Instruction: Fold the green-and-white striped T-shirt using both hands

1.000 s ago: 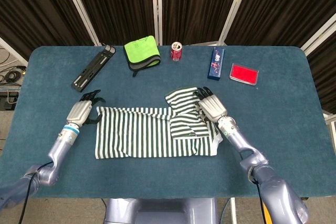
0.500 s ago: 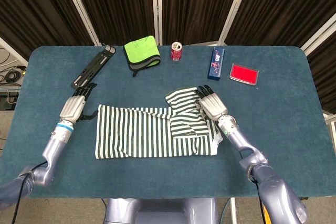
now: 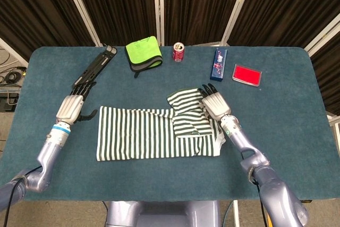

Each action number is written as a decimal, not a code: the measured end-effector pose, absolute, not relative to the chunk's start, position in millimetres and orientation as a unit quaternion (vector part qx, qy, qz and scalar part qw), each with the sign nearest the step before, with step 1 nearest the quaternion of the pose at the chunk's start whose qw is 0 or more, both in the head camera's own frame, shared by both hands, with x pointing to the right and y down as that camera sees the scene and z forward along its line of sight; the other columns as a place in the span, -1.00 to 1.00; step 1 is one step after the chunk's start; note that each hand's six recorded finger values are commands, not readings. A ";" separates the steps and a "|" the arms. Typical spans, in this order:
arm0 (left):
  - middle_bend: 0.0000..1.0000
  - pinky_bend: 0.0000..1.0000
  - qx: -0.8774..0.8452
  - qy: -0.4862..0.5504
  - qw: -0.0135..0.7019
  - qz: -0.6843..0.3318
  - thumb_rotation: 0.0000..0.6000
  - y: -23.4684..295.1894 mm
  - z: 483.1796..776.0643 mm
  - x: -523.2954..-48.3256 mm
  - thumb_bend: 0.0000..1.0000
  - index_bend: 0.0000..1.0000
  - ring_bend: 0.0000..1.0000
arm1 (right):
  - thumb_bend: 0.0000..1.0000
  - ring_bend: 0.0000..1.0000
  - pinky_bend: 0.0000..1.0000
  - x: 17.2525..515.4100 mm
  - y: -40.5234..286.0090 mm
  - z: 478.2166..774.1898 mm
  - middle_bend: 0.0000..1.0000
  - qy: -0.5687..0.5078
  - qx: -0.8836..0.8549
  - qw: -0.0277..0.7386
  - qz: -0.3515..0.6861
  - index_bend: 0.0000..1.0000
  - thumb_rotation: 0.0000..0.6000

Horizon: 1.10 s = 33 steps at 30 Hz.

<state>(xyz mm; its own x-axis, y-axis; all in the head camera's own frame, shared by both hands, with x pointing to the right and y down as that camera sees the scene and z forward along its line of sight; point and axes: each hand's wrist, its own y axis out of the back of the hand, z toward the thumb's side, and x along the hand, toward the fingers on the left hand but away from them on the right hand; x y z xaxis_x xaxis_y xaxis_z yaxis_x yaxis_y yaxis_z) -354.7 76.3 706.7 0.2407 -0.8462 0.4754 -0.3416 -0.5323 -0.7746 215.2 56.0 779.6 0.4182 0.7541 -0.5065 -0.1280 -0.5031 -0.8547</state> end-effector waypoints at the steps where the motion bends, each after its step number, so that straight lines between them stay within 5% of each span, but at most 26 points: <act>1: -1.00 -1.00 -0.740 0.402 0.270 -0.467 1.00 76.2 706.1 -354.5 -0.21 -1.00 -1.00 | -0.15 -1.00 -1.00 215.8 55.7 780.0 -0.76 -0.220 -0.712 0.447 0.495 0.38 1.00; 7: -1.00 -1.00 -0.740 0.402 0.267 -0.469 1.00 76.8 704.3 -355.2 -0.21 -1.00 -1.00 | -0.30 -1.00 -1.00 218.3 56.1 781.8 -0.82 -0.223 -0.710 0.442 0.501 -0.04 1.00; 11: -1.00 -1.00 -0.740 0.405 0.265 -0.467 1.00 77.0 702.0 -356.3 -0.21 -1.00 -1.00 | -0.77 -1.00 -1.00 219.7 52.9 780.4 -0.99 -0.226 -0.702 0.447 0.506 -0.76 1.00; 14: -1.00 -1.00 -0.740 0.409 0.267 -0.463 1.00 77.7 696.9 -357.5 -0.21 -1.00 -1.00 | -0.97 -1.00 -1.00 221.0 49.3 779.0 -1.00 -0.237 -0.698 0.442 0.511 -0.94 1.00; 24: -1.00 -1.00 -0.733 0.423 0.282 -0.452 1.00 85.0 668.0 -366.4 -0.20 -1.00 -1.00 | -1.00 -1.00 -1.00 225.0 36.0 757.3 -1.00 -0.255 -0.662 0.482 0.515 -0.98 1.00; 33: -1.00 -1.00 -0.711 0.428 0.301 -0.470 1.00 113.3 632.1 -389.6 -0.20 -1.00 -1.00 | -1.00 -1.00 -1.00 226.7 21.8 722.0 -1.00 -0.291 -0.668 0.467 0.501 -0.76 1.00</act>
<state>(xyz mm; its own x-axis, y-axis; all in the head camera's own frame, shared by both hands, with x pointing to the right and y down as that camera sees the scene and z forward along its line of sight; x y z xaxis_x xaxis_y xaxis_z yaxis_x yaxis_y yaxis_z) -389.6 113.3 632.1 0.1920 -0.8911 0.4111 -0.3247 -0.4530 -0.8303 226.7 21.8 722.0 0.3285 0.8567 -0.3977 -0.0798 -0.3944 -0.9155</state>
